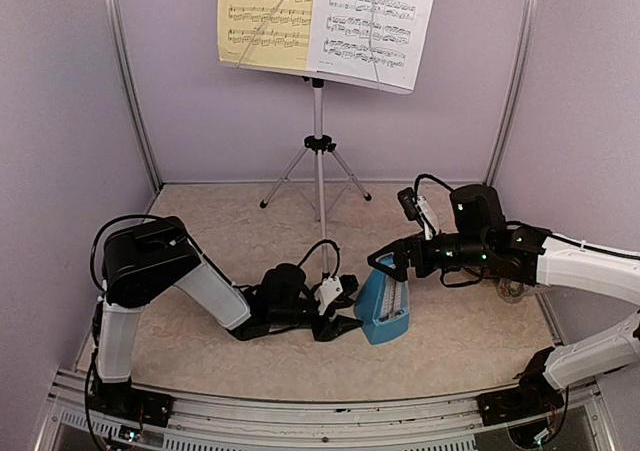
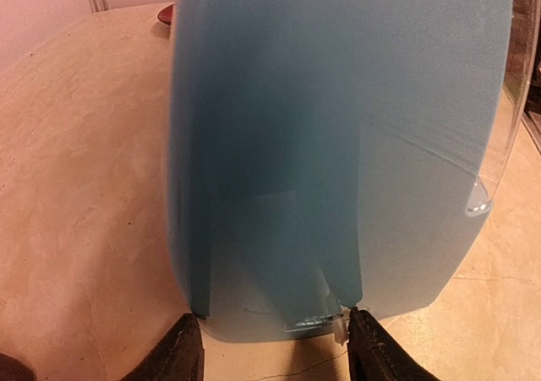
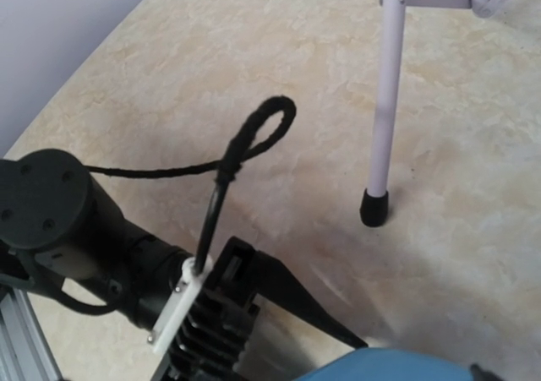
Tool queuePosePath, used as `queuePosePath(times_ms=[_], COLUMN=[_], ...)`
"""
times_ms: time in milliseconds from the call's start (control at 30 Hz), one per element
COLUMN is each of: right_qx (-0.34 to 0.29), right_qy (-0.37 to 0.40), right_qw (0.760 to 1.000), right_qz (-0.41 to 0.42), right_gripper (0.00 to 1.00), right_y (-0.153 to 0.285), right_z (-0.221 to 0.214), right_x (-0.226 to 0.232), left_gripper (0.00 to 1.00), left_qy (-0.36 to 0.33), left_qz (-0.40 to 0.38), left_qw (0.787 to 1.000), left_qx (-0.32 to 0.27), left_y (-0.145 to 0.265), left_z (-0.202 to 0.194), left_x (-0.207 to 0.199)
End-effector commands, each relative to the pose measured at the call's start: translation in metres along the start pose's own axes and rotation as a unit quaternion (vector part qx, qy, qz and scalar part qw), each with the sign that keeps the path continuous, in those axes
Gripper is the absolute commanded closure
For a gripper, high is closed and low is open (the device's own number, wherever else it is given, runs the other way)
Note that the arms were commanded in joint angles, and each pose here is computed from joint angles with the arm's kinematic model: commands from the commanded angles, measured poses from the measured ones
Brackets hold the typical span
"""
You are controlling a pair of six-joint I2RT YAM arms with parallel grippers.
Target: Set up the instrument practice props
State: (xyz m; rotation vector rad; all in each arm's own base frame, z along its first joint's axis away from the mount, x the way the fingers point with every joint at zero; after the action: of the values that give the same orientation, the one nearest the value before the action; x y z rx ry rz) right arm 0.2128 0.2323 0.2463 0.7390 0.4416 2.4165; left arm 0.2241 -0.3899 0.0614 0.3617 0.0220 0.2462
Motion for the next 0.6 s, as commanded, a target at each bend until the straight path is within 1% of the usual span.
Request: queuePosePath(times_ms=[0, 167, 467, 533, 567], right_qx=[-0.018, -0.028, -0.018, -0.013, -0.010], right_qy=[0.010, 0.017, 0.012, 0.011, 0.009], right_qw=[1.000, 0.999, 1.000, 1.000, 1.000], right_qz=[0.009, 0.010, 0.019, 0.018, 0.016], right_gripper=[0.00, 0.00, 0.01, 0.01, 0.01], right_y=[0.0050, 0.0100, 0.0040, 0.0024, 0.0019], right_z=[0.0137, 0.0180, 0.0144, 0.0128, 0.0120], right_x=[0.0085, 0.0109, 0.0095, 0.0084, 0.0080], left_gripper=[0.44, 0.46, 0.49, 0.48, 0.45], left_qy=[0.000, -0.001, -0.007, -0.009, -0.008], left_qz=[0.000, 0.000, -0.008, -0.008, -0.007], left_qw=[1.000, 1.000, 1.000, 1.000, 1.000], left_qx=[0.003, 0.003, 0.001, 0.002, 0.002], left_y=[-0.0025, -0.0032, -0.0045, -0.0039, -0.0034], left_z=[-0.0019, -0.0022, -0.0010, -0.0003, -0.0004], left_x=[0.0050, 0.0064, 0.0063, 0.0062, 0.0064])
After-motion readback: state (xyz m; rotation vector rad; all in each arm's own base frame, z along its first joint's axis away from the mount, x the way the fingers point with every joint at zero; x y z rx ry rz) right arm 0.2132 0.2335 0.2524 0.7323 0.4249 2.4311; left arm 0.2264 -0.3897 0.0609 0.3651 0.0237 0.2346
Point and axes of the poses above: each gripper's point midway between its finger pads, its own y axis back along the fingers, its own x axis along the line the jaws close on, z = x × y, the point moved 8 cm from there along y, back along the fingers, and after that the axes turned 1 degree about y, right-handed, at the moved point
